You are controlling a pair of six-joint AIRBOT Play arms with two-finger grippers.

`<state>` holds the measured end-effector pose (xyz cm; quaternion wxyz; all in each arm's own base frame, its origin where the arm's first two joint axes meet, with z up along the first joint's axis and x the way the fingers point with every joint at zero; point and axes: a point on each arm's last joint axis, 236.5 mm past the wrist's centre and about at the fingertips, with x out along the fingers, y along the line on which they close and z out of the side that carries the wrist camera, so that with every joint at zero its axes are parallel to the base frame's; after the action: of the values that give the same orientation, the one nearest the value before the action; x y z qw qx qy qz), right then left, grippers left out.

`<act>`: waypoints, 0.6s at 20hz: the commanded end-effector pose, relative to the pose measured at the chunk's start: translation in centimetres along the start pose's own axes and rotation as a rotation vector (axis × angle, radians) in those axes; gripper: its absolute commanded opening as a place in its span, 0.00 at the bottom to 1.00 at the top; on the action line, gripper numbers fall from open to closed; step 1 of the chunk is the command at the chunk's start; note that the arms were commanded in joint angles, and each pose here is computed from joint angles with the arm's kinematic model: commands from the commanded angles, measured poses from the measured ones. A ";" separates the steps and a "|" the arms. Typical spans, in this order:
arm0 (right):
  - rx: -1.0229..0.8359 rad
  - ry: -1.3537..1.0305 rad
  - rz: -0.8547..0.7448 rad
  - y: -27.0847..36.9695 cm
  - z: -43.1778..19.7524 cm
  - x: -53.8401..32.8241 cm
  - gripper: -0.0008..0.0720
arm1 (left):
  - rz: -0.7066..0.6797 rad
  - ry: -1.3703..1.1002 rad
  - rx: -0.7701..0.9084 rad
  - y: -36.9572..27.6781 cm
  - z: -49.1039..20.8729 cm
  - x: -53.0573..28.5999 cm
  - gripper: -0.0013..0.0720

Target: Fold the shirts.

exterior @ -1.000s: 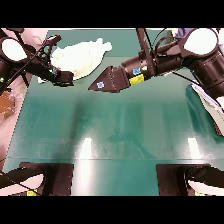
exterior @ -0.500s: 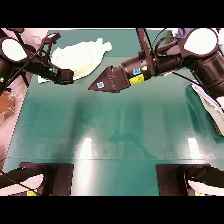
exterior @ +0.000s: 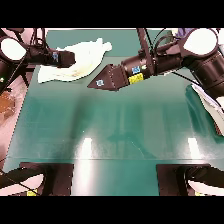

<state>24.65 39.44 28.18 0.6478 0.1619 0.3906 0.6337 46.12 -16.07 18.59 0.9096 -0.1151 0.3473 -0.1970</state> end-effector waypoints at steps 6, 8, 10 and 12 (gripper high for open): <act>0.001 -0.039 -0.012 -0.3 0.9 0.0 0.04 | -0.014 -0.076 -0.013 -0.3 1.8 -0.1 0.05; 0.001 -0.039 -0.013 -0.3 0.9 0.0 0.04 | -0.013 -0.032 -0.009 -0.3 0.8 0.0 0.05; 0.000 -0.039 -0.015 -0.4 0.9 0.0 0.04 | 0.025 -0.008 0.021 0.6 0.2 0.0 0.05; -0.009 -0.068 -0.052 -1.3 1.6 -0.1 0.04 | 0.135 -0.004 0.011 3.8 0.1 0.9 0.05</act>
<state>25.74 39.66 28.51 0.6626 0.1715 0.3772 0.6239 46.95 -15.39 18.45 0.9166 -0.1086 0.3386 -0.1827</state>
